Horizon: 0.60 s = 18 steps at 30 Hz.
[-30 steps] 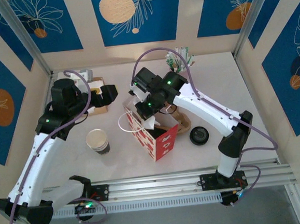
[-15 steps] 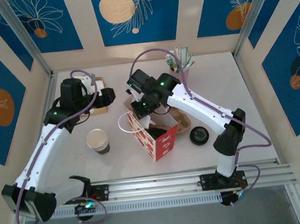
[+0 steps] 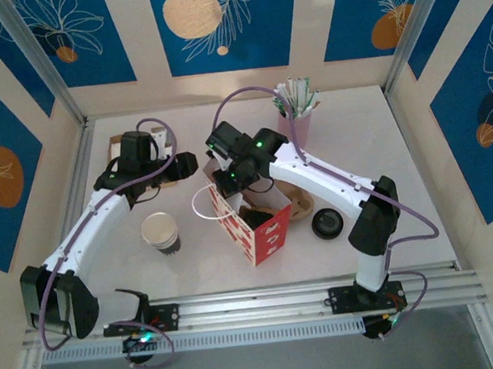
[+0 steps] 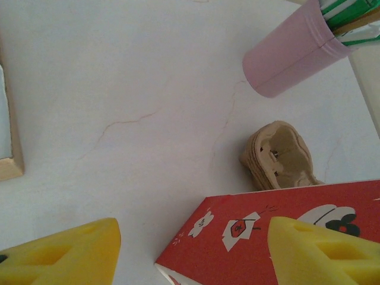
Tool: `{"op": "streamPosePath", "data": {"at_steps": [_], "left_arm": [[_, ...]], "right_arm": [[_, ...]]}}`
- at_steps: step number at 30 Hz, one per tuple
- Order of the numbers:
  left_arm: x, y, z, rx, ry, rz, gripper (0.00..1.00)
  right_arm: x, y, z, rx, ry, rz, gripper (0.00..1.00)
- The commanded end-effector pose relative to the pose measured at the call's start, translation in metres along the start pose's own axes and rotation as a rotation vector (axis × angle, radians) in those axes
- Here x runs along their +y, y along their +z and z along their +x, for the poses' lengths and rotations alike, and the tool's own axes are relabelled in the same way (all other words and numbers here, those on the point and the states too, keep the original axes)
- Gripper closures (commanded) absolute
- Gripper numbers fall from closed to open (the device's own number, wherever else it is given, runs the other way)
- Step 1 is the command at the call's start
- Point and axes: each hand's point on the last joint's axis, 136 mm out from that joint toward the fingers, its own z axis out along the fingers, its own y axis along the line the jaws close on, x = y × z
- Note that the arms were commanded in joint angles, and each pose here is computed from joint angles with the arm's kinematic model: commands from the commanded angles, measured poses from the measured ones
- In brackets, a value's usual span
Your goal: Pack the takeout coffee
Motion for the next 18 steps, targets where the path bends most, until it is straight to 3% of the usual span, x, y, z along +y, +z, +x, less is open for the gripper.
{"op": "streamPosePath", "data": {"at_steps": [1,13,18], "left_arm": [[-0.004,0.006,-0.001,-0.001,-0.005,0.047,0.34],[-0.008,0.01,0.004,0.016,-0.003,0.072,0.35],[-0.011,0.006,0.003,0.01,0.0,0.077,0.35]], "right_arm": [[-0.005,0.013,-0.002,-0.01,0.029,0.016,1.0],[-0.014,0.034,0.007,-0.007,0.054,0.034,1.0],[-0.017,0.028,0.012,-0.009,0.063,0.044,0.94]]}}
